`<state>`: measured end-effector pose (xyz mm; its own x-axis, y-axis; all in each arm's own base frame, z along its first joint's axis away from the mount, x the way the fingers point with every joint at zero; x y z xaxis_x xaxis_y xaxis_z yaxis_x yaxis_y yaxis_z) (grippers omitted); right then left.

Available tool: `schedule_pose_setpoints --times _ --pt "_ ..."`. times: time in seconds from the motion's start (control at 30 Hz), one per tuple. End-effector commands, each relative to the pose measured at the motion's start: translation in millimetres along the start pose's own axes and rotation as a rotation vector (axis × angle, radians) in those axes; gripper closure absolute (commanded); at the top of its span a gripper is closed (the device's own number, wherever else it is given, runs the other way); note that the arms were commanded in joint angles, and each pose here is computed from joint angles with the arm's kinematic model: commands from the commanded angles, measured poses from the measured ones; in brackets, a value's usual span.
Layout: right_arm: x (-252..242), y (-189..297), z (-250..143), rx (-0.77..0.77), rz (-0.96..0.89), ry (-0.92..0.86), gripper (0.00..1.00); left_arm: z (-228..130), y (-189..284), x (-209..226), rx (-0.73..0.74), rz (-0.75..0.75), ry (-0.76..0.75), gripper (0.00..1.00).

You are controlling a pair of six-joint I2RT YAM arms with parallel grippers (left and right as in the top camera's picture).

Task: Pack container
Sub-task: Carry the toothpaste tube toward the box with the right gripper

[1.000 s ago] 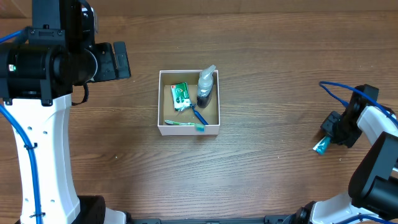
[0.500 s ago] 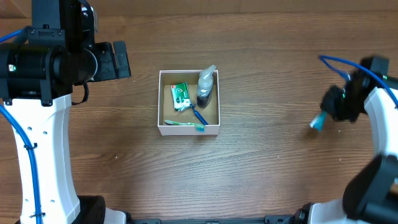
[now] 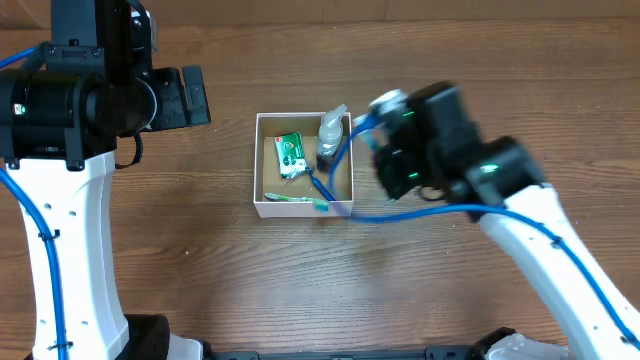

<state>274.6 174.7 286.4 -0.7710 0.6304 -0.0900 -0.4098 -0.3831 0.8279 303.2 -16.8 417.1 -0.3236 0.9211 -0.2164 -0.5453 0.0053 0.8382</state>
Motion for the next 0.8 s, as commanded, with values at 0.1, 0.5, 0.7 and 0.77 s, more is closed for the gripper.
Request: schedule_pose_setpoints --times 0.1,0.5,0.7,0.77 --pt "36.9 -43.6 18.8 0.033 0.050 0.272 0.96 -0.7 -2.0 -0.3 0.010 0.000 -0.005 0.00" --pt "52.1 -91.6 39.6 -0.017 0.065 0.445 0.96 -0.7 -2.0 -0.3 0.010 0.000 -0.005 0.00" --pt "52.4 -109.4 36.0 0.015 0.078 0.443 0.34 -1.1 -2.0 -0.2 0.012 0.001 -0.005 0.00" --pt "51.7 -108.8 36.3 0.016 0.072 0.440 0.32 -1.4 -2.0 0.0 0.014 0.002 -0.006 0.00"
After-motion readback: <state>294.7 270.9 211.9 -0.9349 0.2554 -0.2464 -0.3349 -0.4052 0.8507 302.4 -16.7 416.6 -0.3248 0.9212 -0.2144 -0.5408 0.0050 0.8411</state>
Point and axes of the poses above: each gripper's point midway between its finger pads, its own y axis back along the fingers, its own x axis along the line the jaws close on, z = x × y, the point moved 7 cm from there along y, back along the fingers, and after that the axes turned 14 degrees about y, right-handed, at the moved point
